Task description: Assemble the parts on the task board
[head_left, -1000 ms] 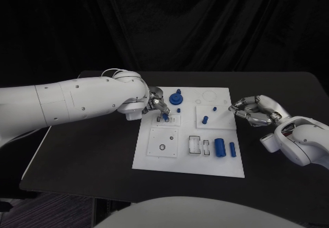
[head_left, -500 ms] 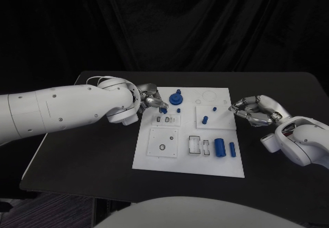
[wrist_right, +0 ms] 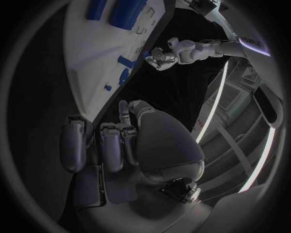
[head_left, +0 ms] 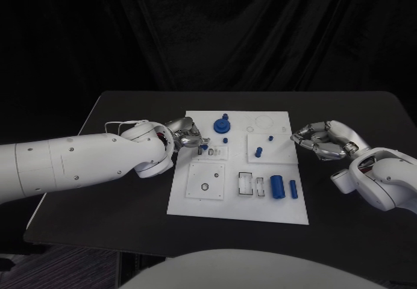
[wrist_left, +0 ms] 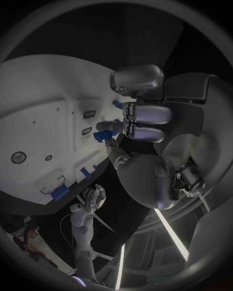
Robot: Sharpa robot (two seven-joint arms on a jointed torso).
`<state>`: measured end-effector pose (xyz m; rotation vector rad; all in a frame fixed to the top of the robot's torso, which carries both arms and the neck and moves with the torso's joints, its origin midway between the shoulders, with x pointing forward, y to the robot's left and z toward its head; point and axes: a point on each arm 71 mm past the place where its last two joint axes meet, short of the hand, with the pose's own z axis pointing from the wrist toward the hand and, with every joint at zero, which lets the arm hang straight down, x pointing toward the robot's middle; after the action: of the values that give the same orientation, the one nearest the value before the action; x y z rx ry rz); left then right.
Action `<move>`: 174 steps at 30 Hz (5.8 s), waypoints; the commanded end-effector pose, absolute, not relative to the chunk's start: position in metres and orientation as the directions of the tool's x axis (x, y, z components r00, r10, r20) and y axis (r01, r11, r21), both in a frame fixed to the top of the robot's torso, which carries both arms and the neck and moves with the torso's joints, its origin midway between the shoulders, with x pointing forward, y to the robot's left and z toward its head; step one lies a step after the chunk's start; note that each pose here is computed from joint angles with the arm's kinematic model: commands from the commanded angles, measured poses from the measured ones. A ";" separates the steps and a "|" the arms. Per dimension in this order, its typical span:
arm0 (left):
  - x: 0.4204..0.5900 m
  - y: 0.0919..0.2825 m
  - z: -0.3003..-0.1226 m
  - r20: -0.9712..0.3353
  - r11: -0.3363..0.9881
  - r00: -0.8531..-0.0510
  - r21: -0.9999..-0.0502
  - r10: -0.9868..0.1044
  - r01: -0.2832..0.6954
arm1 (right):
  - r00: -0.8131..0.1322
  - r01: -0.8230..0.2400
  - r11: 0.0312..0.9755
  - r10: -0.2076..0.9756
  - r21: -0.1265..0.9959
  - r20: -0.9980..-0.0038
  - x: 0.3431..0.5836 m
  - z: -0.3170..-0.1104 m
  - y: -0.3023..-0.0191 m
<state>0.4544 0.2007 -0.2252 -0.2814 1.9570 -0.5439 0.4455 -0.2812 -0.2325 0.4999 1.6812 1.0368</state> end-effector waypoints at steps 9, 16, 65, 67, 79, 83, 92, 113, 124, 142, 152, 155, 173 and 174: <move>0.447 0.195 -0.238 -0.806 0.836 -0.337 -0.542 -0.487 0.088 | -0.347 -0.165 0.541 0.751 0.825 -0.562 0.444 -0.232 -0.281; 0.446 0.191 -0.242 -0.803 0.830 -0.339 -0.549 -0.490 0.101 | -0.348 -0.165 0.541 0.751 0.825 -0.562 0.445 -0.232 -0.281; 0.443 0.193 -0.264 -0.796 0.833 -0.368 -0.545 -0.480 0.093 | -0.347 -0.160 0.543 0.751 0.825 -0.561 0.444 -0.232 -0.283; 0.443 0.193 -0.264 -0.796 0.832 -0.369 -0.546 -0.479 0.098 | -0.346 -0.160 0.543 0.751 0.824 -0.562 0.444 -0.232 -0.284; 0.444 0.195 -0.262 -0.801 0.822 -0.336 -0.557 -0.496 0.114 | -0.347 -0.160 0.543 0.751 0.824 -0.562 0.444 -0.232 -0.283; 0.444 0.196 -0.262 -0.801 0.822 -0.333 -0.558 -0.497 0.113 | -0.347 -0.161 0.543 0.750 0.824 -0.562 0.444 -0.232 -0.283; 0.446 0.197 -0.262 -0.803 0.825 -0.324 -0.556 -0.500 0.105 | -0.348 -0.161 0.543 0.750 0.824 -0.562 0.445 -0.232 -0.283; 0.447 0.194 -0.266 -0.802 0.831 -0.342 -0.548 -0.490 0.096 | -0.349 -0.163 0.542 0.750 0.825 -0.562 0.445 -0.232 -0.282; 0.446 0.193 -0.267 -0.801 0.833 -0.347 -0.546 -0.488 0.090 | -0.349 -0.164 0.542 0.750 0.824 -0.562 0.445 -0.232 -0.282; 0.445 0.196 -0.266 -0.800 0.832 -0.351 -0.547 -0.487 0.092 | -0.350 -0.162 0.543 0.750 0.824 -0.562 0.445 -0.232 -0.283; 0.444 0.197 -0.267 -0.799 0.835 -0.365 -0.542 -0.478 0.094 | -0.349 -0.159 0.543 0.750 0.824 -0.562 0.444 -0.232 -0.284; 0.444 0.197 -0.267 -0.799 0.836 -0.367 -0.541 -0.477 0.092 | -0.350 -0.159 0.543 0.750 0.824 -0.562 0.444 -0.232 -0.284; 0.430 0.198 -0.249 -0.789 0.782 -0.291 -0.599 -0.541 0.171 | -0.339 -0.161 0.545 0.753 0.823 -0.565 0.443 -0.231 -0.287; 0.429 0.199 -0.247 -0.789 0.781 -0.288 -0.601 -0.544 0.172 | -0.338 -0.161 0.545 0.753 0.823 -0.565 0.443 -0.231 -0.287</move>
<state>0.4301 0.2008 -0.2547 -0.3022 1.8026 -0.6716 0.4438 -0.2866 -0.2314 0.5057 1.6711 1.0254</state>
